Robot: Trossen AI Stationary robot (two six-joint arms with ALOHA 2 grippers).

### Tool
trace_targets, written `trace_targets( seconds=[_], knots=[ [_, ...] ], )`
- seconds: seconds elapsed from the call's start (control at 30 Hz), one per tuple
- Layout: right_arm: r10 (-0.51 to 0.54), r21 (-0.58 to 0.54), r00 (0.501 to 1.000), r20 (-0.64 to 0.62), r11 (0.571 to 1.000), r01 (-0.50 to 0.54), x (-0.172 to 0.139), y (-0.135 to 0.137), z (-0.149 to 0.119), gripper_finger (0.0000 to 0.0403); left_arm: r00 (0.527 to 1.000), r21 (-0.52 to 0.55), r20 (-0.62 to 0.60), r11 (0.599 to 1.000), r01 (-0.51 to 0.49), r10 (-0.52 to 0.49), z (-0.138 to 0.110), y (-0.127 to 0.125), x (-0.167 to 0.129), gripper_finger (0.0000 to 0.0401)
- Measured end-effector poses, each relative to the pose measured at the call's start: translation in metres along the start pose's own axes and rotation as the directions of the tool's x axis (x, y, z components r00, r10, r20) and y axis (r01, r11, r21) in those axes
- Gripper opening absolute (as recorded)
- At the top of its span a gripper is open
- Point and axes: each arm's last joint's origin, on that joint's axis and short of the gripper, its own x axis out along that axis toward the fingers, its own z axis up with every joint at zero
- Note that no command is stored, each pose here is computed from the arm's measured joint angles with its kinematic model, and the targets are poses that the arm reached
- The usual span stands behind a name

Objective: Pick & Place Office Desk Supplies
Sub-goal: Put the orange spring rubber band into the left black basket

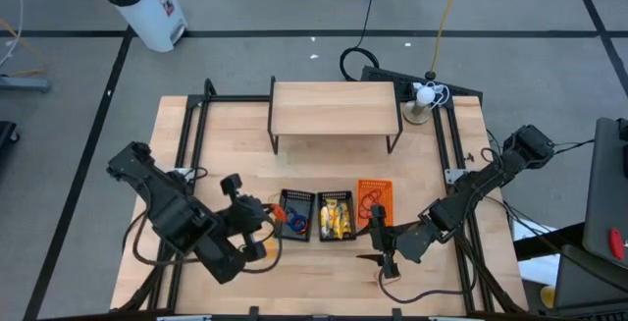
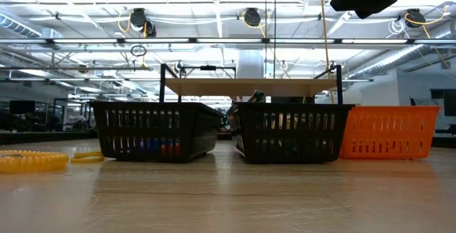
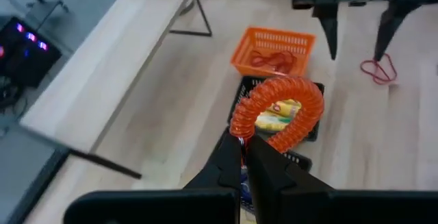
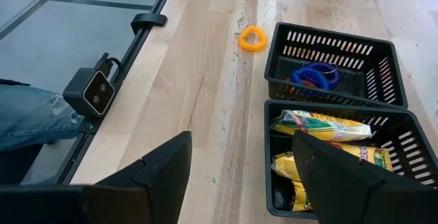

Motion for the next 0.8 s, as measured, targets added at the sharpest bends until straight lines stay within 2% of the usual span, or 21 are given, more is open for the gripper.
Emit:
trace_targets(
  seconds=[0.2,0.37,0.5,0.63,0.8],
  knots=[
    [0.000,0.000,1.000,0.000,1.000,0.000,0.000,0.000,0.000,0.0242,0.991,0.113,-0.060,0.985,0.129,-0.123,0.009,-0.003,0.014,0.0005],
    [-0.002,0.003,1.000,0.000,1.000,0.002,0.000,-0.001,0.000,0.0242,0.951,0.197,-0.151,0.935,0.295,-0.268,0.013,-0.004,0.046,0.0004],
    [-0.004,0.005,1.000,0.000,1.000,0.004,0.000,-0.001,0.000,0.0242,0.909,0.176,-0.239,0.906,0.386,-0.341,0.006,-0.001,0.078,0.0005],
    [-0.004,0.011,1.000,-0.004,1.000,0.004,0.001,-0.001,-0.002,0.0242,0.838,0.097,-0.355,0.875,0.474,-0.414,-0.012,0.003,0.113,0.0004],
    [-0.012,0.023,1.000,-0.012,1.000,0.012,0.002,-0.004,-0.004,0.0242,0.755,0.003,-0.398,0.822,0.569,-0.521,-0.035,0.005,0.152,0.0004]
  ],
)
